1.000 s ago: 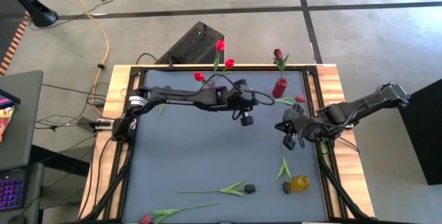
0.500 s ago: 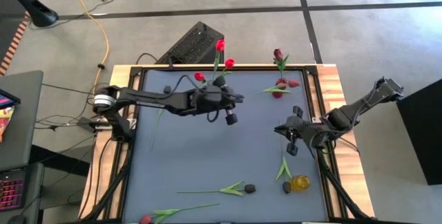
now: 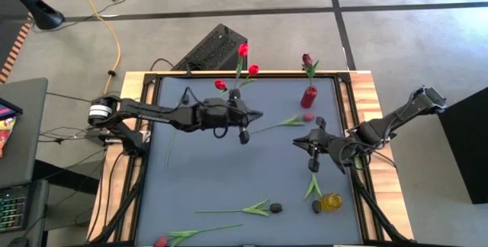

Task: Sort flowers into vase by color
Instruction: Put the top red flower into the red vase

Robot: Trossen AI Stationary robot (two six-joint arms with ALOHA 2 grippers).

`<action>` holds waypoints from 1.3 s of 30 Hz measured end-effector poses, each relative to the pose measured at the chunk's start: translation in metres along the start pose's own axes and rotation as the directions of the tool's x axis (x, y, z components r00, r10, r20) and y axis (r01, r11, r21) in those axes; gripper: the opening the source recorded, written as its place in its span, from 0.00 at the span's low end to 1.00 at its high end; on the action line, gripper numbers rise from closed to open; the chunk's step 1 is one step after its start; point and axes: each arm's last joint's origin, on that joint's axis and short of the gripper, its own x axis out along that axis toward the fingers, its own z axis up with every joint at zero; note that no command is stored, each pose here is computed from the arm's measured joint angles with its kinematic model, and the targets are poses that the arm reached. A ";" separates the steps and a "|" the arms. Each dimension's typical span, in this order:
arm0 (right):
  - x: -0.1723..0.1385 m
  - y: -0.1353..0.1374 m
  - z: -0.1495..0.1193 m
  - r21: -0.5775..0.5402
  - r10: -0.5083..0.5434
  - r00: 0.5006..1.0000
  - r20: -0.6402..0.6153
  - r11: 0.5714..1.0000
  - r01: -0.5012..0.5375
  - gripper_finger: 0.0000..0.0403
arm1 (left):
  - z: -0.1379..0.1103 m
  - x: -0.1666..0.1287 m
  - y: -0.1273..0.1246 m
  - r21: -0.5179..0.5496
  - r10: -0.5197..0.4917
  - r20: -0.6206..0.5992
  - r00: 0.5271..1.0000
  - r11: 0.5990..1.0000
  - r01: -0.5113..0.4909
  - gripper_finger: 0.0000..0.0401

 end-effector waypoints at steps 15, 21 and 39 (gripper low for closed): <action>0.020 -0.005 -0.007 0.094 -0.062 0.993 -0.099 0.993 0.072 0.16 | -0.108 0.049 -0.011 0.035 0.046 -0.375 0.926 0.999 -0.035 0.31; 0.026 -0.001 -0.010 0.074 -0.058 0.990 -0.130 0.995 0.068 0.16 | -0.132 0.053 -0.005 0.050 0.110 -0.466 0.878 0.994 -0.098 0.45; 0.029 0.004 -0.015 0.042 -0.049 0.986 -0.159 0.998 0.057 0.16 | -0.157 0.036 0.011 -0.006 0.066 -0.652 0.755 0.996 -0.092 0.24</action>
